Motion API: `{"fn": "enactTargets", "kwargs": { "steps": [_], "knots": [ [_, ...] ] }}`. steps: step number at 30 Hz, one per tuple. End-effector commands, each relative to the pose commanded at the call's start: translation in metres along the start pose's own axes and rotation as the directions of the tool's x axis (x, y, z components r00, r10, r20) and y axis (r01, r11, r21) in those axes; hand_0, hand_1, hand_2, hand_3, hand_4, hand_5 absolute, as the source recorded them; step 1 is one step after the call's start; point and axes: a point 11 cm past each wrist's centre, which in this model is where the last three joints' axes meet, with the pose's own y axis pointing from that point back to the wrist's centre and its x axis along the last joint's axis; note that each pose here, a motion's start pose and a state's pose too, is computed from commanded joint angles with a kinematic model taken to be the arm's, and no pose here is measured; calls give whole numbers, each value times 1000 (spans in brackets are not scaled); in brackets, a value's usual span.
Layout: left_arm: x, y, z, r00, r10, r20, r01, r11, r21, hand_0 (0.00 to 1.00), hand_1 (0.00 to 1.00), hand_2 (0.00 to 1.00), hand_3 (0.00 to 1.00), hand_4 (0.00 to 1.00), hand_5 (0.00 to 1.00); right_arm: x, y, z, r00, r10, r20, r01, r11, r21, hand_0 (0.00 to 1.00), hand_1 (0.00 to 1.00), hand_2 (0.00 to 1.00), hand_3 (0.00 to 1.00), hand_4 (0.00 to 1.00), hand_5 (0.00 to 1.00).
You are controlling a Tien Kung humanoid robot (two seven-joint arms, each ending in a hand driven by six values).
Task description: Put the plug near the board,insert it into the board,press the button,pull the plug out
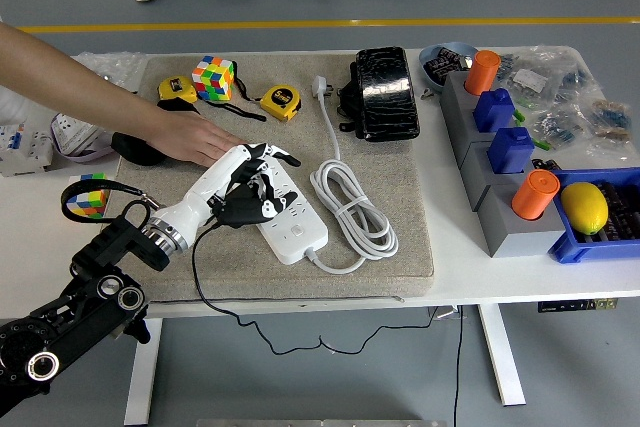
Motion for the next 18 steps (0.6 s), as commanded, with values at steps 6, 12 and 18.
{"fn": "enactTargets", "kwargs": {
  "steps": [6,12,18],
  "knots": [
    [13,-2,-7,977,81,199,-83,997,0,493,569,576,597,998,391,-1,0,0,1000,-1,1,1,1000,0,488,537,523,506,816,339],
    [17,-1,-27,914,46,402,-102,987,121,606,675,669,704,998,495,0,0,-1,1000,0,0,0,1000,1,488,537,523,506,816,340],
    [12,1,-43,889,-32,457,-81,971,226,611,686,690,713,998,552,0,0,-2,1000,-2,-3,2,1000,4,489,537,523,505,816,341]
  ]
}}
